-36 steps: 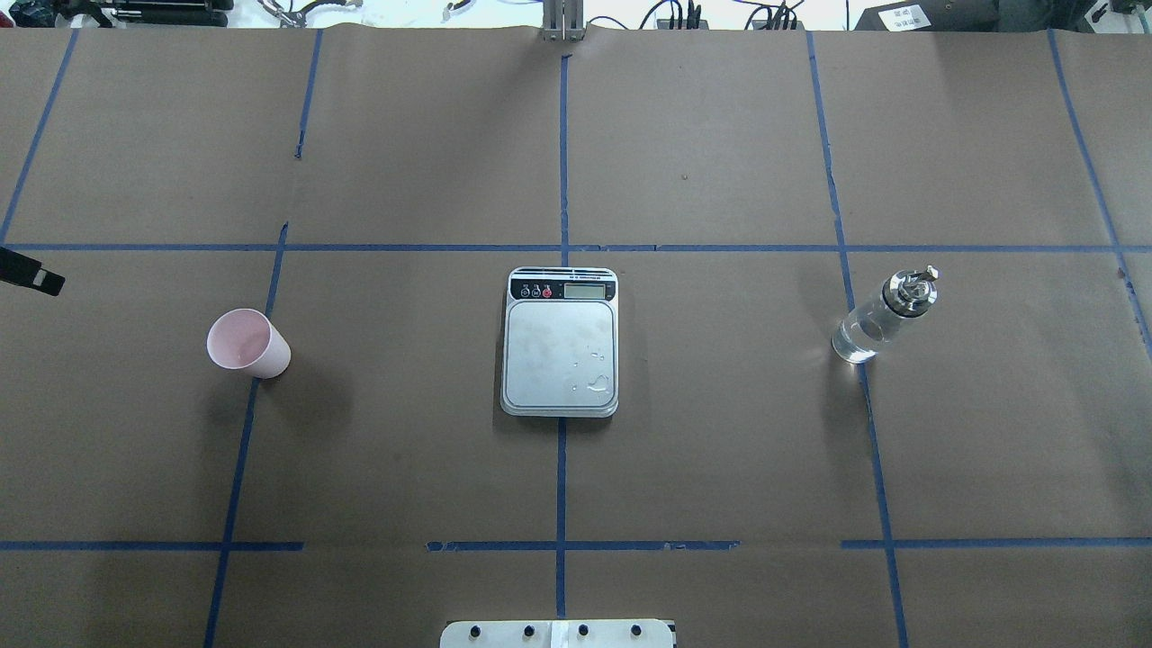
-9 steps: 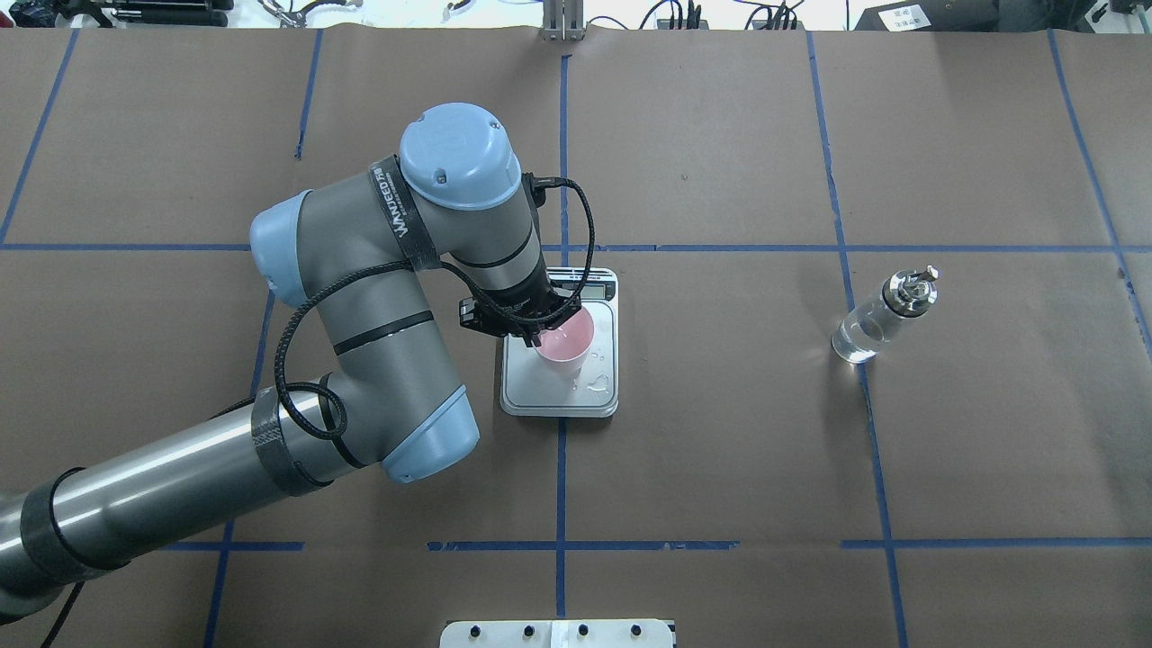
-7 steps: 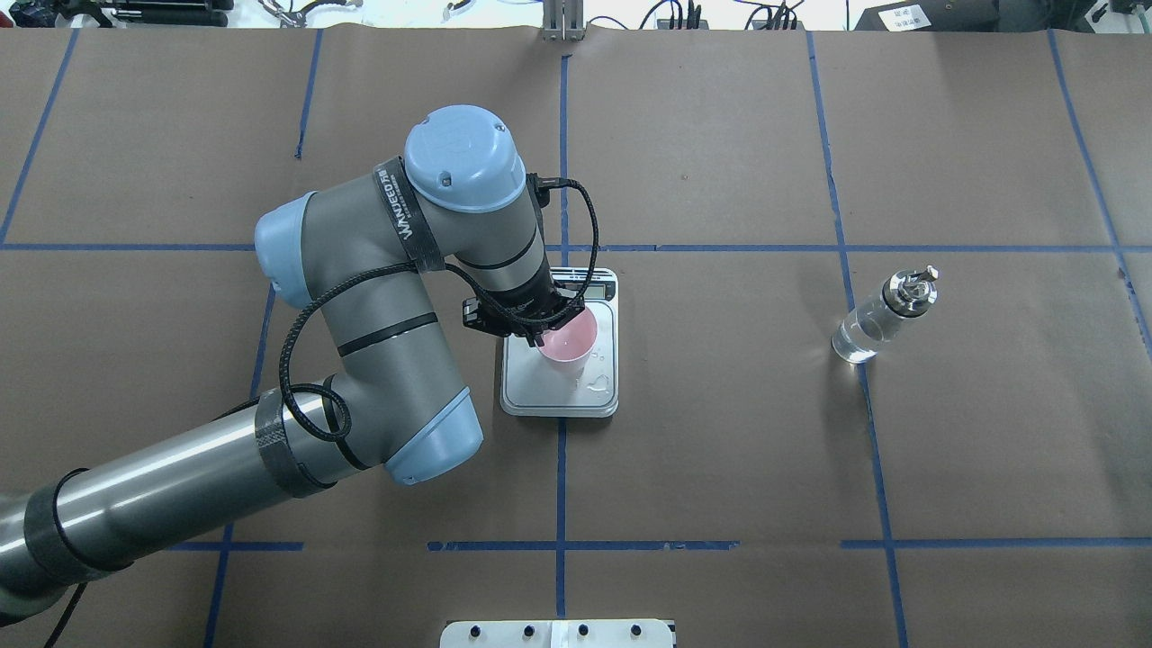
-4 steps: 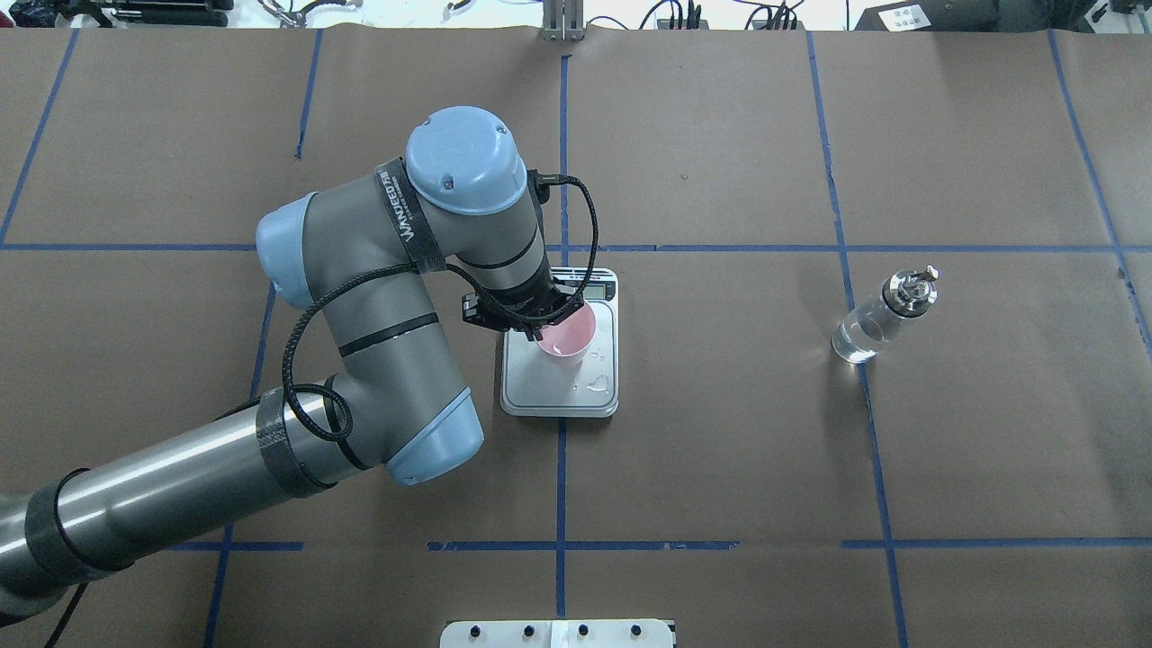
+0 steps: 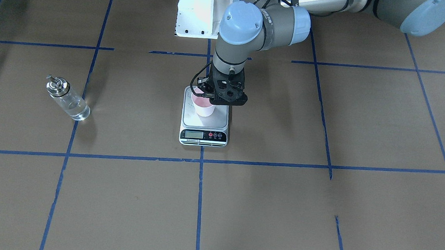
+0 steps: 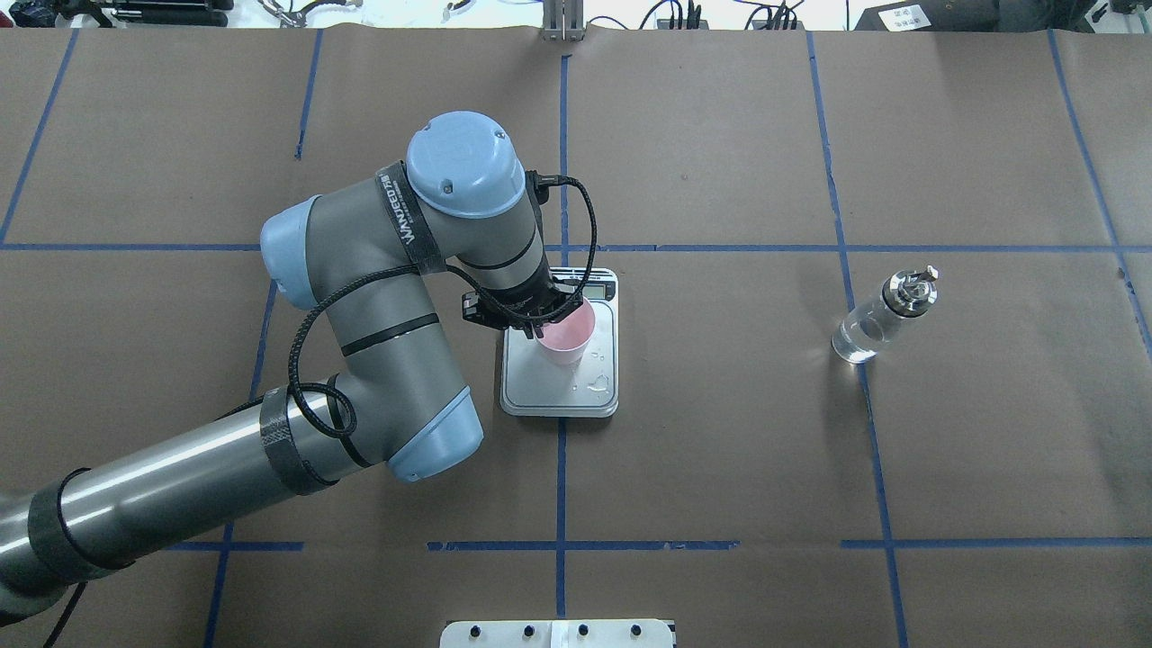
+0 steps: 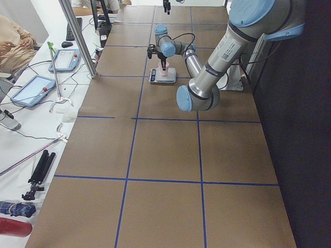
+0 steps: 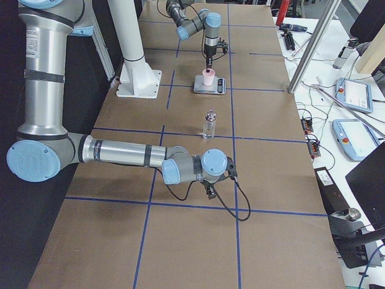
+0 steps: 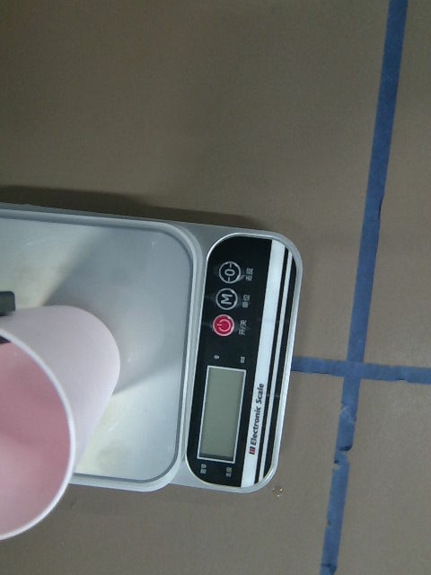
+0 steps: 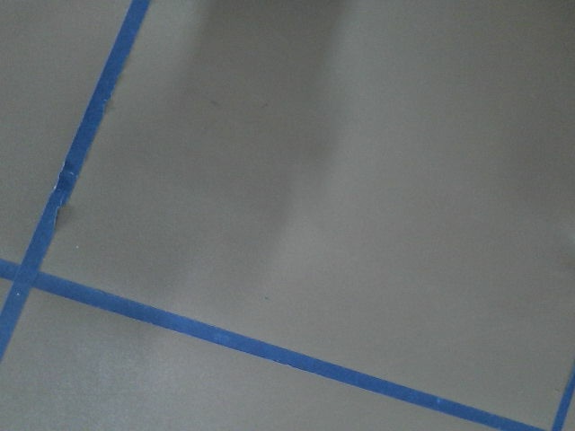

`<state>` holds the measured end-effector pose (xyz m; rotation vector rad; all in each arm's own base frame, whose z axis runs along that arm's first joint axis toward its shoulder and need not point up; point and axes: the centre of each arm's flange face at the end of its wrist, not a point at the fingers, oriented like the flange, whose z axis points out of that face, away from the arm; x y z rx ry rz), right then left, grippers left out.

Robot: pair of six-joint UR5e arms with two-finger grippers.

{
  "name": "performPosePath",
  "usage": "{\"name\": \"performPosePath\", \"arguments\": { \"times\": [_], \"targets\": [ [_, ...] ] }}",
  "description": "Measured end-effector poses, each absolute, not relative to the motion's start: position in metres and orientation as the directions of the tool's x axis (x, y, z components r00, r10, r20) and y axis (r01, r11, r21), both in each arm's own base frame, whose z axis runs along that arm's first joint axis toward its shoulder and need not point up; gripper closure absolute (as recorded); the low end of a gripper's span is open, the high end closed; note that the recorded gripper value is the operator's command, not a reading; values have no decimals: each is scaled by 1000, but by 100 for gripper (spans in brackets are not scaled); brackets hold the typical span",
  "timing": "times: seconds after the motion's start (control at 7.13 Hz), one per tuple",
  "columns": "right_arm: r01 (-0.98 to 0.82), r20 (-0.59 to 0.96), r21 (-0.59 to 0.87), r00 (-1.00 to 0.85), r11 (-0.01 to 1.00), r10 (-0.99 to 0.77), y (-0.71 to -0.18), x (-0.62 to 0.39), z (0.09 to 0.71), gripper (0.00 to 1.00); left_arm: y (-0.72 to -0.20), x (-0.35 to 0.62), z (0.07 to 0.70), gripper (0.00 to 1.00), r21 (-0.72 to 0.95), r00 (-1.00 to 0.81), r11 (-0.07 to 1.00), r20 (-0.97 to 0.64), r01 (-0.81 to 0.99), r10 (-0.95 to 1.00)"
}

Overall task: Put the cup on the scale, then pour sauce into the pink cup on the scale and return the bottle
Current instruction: 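Lower the pink cup onto the scale platform with the left gripper, then open the left gripper and lift away while the right gripper reaches toward the glass bottle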

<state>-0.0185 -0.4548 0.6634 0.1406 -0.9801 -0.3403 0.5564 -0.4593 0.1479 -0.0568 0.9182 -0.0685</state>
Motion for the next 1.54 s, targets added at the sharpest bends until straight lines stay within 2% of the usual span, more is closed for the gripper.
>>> {"name": "performPosePath", "arguments": {
  "times": [0.14,0.42,0.7,0.98,1.26,1.54],
  "targets": [
    [218,788,273,509,937,-348,-456,-19,661,0,-458,554,146,29,-73,598,997,-797,33,-78],
    [183,799,252,515,950,-311,-458,-20,651,0,-451,537,127,24,-49,564,998,-823,37,-62],
    [89,825,249,502,964,-259,-453,-52,626,0,-449,482,104,24,-5,499,997,-866,82,-46],
    [-7,867,220,460,976,-192,-429,-126,597,0,-447,441,102,24,18,463,993,-885,119,-39],
    [-54,898,166,421,985,-128,-400,-194,553,0,-449,432,102,24,22,457,991,-889,131,-40],
    [-95,904,188,406,978,-134,-370,-239,504,0,-453,427,103,24,23,457,990,-888,139,-43]
  ]
}}
